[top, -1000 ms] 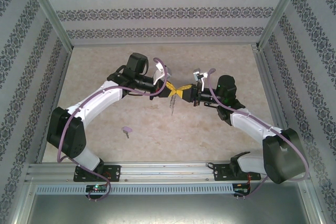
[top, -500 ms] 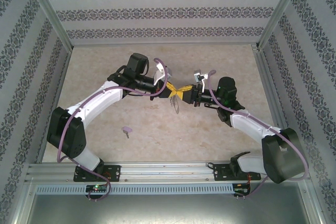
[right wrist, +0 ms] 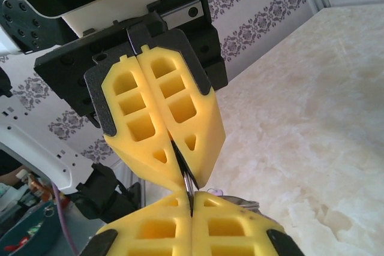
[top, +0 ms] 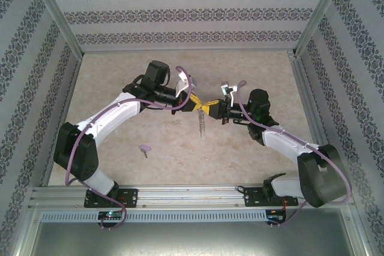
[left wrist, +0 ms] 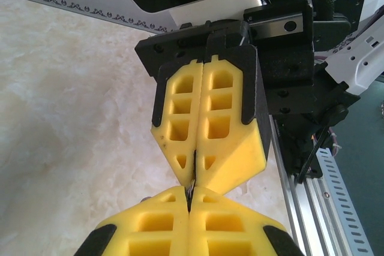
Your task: Put the keys on the keyring
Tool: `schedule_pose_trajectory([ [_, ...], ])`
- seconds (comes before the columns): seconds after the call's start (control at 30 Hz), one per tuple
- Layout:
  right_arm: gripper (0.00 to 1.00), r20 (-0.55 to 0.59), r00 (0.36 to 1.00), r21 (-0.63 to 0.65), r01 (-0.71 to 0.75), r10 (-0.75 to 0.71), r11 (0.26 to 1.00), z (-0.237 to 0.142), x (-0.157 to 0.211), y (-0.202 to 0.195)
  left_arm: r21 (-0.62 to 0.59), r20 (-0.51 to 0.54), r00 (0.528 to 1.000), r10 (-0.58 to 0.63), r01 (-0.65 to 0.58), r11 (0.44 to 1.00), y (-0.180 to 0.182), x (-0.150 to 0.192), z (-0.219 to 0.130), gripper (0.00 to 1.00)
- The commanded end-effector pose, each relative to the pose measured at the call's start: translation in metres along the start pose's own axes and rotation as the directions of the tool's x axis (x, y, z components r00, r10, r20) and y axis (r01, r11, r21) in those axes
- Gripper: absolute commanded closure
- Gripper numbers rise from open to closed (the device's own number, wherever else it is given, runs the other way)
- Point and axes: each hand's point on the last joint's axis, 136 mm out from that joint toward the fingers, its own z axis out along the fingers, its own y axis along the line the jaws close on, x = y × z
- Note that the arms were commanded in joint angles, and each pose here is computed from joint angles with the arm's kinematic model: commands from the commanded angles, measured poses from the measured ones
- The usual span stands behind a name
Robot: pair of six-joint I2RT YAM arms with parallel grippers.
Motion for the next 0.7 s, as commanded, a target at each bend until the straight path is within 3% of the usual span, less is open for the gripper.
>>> schedule_pose_trajectory([
  [0.0,1.00,0.024,0.999,-0.025,0.035,-0.034,0.999,0.001,-0.007,0.005,0.048,0.052,0.996,0.073,-0.075,0.996,-0.012,-0.021,0.002,1.00],
  [0.17,1.00,0.064,0.997,0.011,0.047,-0.047,0.999,0.000,-0.016,0.001,-0.024,0.072,0.997,0.038,-0.036,0.999,0.000,-0.028,0.001,0.99],
  [0.4,1.00,0.157,0.984,0.079,0.069,-0.081,0.995,-0.010,-0.034,-0.003,-0.306,0.232,0.973,-0.008,0.081,0.949,0.029,-0.058,-0.030,0.79],
  [0.57,1.00,0.216,0.970,0.081,0.093,-0.109,0.992,-0.014,-0.047,0.005,-0.383,0.362,0.932,0.007,0.142,0.913,0.028,-0.070,-0.052,0.66],
  [0.67,1.00,0.254,0.960,0.074,0.100,-0.116,0.992,-0.016,-0.056,0.010,-0.361,0.408,0.913,-0.017,0.178,0.915,0.022,-0.071,-0.056,0.61],
])
